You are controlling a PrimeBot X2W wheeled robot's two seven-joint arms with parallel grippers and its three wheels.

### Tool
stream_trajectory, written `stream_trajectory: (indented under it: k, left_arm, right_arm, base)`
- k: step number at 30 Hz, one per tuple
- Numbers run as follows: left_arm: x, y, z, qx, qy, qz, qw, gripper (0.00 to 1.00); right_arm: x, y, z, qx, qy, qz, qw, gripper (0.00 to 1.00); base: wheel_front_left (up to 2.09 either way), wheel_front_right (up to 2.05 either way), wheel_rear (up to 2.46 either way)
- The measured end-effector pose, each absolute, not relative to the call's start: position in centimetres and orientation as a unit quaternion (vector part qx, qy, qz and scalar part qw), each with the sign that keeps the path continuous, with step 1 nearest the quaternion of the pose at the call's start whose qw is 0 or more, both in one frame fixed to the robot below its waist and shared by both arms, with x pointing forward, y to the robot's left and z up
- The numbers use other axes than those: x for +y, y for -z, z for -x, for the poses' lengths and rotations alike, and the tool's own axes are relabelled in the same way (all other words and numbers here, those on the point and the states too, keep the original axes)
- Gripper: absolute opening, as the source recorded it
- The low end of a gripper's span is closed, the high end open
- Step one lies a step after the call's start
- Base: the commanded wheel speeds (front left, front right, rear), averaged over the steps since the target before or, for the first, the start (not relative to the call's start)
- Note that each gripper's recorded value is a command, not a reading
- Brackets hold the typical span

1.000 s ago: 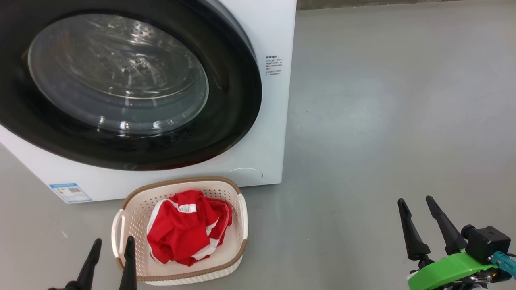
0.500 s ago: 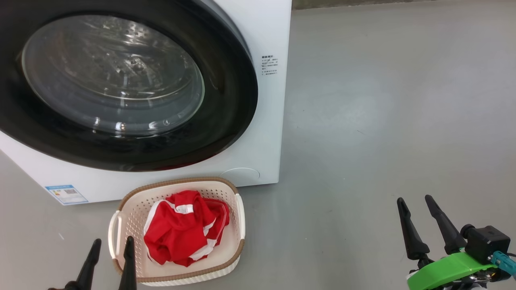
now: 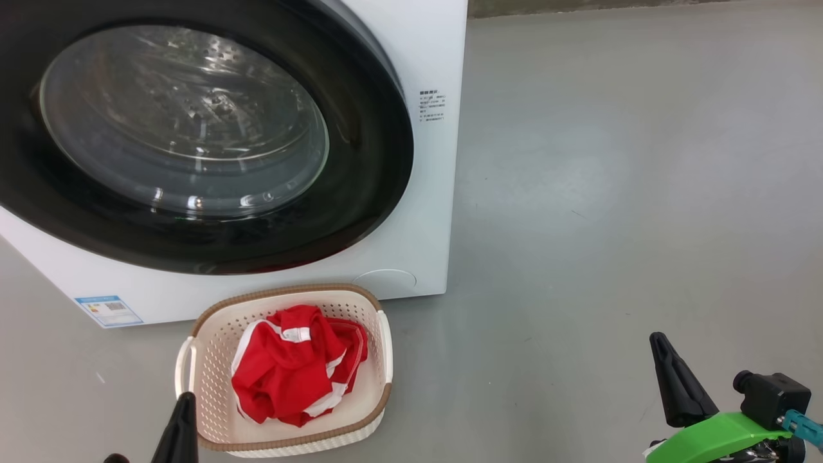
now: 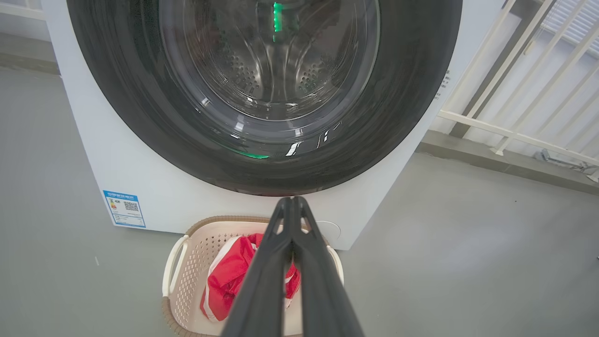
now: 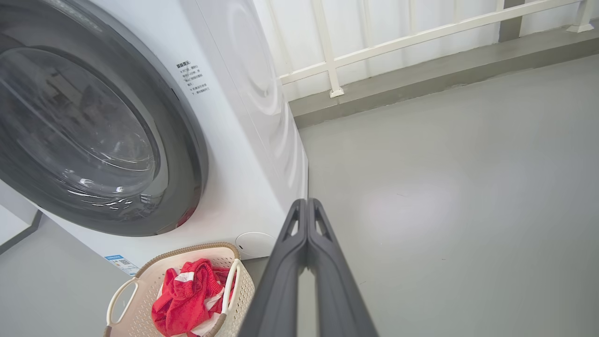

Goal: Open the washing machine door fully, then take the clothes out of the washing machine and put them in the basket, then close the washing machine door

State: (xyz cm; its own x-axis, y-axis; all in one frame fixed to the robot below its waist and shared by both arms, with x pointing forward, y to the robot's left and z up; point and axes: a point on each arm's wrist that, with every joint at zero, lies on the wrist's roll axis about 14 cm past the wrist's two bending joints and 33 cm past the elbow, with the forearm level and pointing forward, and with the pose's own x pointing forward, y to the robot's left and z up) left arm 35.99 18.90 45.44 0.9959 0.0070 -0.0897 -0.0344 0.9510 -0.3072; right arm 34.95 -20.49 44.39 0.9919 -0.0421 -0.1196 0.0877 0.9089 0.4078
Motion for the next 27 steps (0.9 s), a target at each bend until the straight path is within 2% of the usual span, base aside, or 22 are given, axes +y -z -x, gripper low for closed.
stream_trajectory:
  k: [27]
  left_arm:
    - [19.60, -45.01, -35.83, 0.059, -0.043, 0.300, 0.951, 0.00]
  right_arm:
    - [-21.16, -44.37, -35.19, 0.060, 0.062, -0.336, 0.938, 0.00]
  base:
    - [0.00, 0.00, 0.00]
